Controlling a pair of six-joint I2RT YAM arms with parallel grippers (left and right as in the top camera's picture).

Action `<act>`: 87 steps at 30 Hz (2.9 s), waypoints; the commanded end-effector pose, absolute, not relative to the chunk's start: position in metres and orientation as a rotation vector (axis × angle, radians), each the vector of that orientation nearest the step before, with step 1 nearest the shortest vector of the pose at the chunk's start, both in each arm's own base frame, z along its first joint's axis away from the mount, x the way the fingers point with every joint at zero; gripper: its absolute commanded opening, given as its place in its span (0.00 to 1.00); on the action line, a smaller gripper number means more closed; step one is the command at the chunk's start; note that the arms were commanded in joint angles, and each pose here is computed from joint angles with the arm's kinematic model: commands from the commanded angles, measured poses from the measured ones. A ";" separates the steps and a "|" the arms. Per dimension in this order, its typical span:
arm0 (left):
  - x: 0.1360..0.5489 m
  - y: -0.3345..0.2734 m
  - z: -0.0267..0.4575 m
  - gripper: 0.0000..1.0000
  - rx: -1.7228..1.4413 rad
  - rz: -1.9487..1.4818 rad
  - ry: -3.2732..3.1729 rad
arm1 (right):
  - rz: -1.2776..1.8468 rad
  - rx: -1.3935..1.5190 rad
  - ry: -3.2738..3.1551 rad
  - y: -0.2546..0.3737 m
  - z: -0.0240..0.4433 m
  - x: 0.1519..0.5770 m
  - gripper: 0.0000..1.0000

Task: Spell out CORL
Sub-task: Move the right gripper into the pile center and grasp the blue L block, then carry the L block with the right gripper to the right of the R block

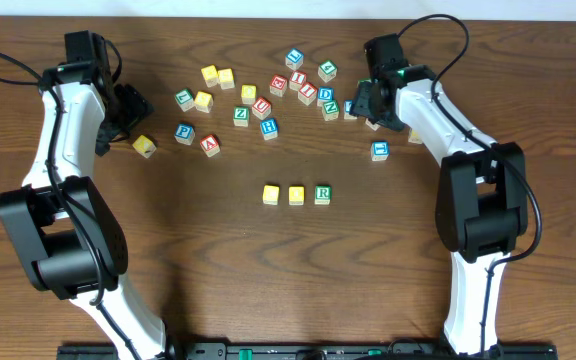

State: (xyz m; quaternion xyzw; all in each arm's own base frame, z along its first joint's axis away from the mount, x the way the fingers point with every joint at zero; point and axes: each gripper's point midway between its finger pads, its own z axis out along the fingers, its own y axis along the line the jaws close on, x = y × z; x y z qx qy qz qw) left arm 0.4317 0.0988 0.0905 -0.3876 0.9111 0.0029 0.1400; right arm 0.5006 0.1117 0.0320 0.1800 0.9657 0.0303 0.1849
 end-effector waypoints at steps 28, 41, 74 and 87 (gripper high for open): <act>0.431 0.100 0.089 0.87 -1.140 0.016 2.630 | 0.203 0.553 2.842 0.092 0.012 0.489 0.61; 0.431 0.100 0.089 0.87 -1.140 0.016 2.630 | 0.222 0.545 2.798 0.094 0.008 0.502 0.48; 0.431 0.100 0.089 0.87 -1.140 0.016 2.630 | 0.453 0.377 2.695 0.119 0.101 0.499 0.29; 0.431 0.100 0.089 0.87 -1.140 0.016 2.630 | 0.451 0.190 3.018 0.144 0.103 0.407 0.29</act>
